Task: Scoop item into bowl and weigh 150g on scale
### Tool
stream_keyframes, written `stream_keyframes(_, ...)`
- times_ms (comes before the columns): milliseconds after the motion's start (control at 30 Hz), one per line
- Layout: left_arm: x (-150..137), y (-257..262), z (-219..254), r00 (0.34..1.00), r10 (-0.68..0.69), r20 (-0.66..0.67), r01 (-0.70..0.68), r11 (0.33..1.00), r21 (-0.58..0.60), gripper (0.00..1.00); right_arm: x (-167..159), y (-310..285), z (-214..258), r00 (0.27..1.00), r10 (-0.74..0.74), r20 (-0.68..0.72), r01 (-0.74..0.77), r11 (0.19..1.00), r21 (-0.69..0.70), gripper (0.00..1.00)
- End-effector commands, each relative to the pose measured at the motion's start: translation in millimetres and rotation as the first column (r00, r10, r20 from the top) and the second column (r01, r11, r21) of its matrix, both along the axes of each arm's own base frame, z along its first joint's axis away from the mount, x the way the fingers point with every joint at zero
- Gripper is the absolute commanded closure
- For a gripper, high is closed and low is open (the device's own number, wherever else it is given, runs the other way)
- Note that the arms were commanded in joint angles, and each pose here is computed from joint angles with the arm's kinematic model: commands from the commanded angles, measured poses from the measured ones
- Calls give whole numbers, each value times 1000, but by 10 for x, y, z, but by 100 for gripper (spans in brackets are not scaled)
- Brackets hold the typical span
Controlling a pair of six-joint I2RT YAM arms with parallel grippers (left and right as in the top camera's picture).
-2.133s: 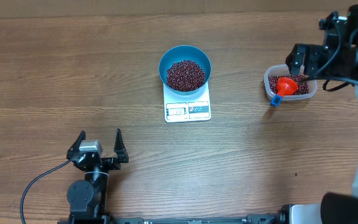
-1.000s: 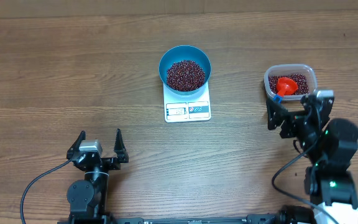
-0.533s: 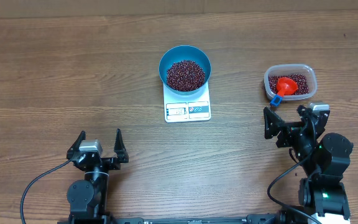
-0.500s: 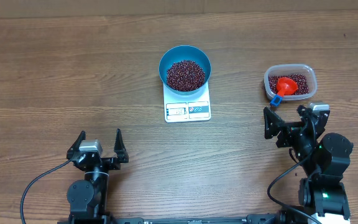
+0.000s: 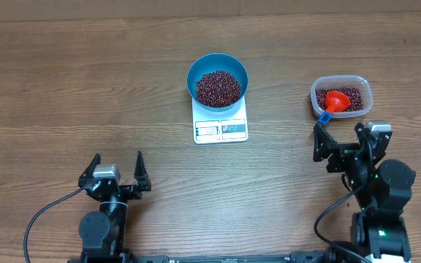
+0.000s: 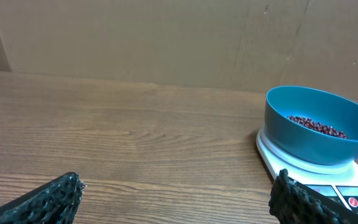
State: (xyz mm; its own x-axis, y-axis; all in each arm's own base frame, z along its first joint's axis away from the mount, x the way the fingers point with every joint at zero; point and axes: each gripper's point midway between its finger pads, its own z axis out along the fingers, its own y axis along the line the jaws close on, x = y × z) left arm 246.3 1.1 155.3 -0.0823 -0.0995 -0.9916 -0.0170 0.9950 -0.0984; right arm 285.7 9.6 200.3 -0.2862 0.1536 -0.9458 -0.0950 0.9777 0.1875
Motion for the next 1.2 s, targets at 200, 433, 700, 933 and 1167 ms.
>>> stream_keyframes(200,-2,-1,6,1000,-4,7,4,1000,18,1,-114,14,-250,995,-3,99,4,1000,-8,0)
stream_keyframes(433,-2,-1,6,1000,-4,7,4,1000,18,0,-202,47,-197,963,13,269,-6,1000,-28,0)
stream_keyframes(700,-2,-2,6,1000,-5,7,4,1000,18,1,-232,34,-341,975,3,223,3,1000,-24,0)
stream_keyframes(933,-2,-2,6,1000,-5,7,4,1000,18,1,-271,25,-540,990,-7,142,9,1000,-15,0)
stream_keyframes(1167,-2,-2,6,1000,-5,7,4,1000,18,1,-359,-57,-468,982,-58,179,64,998,-29,0)
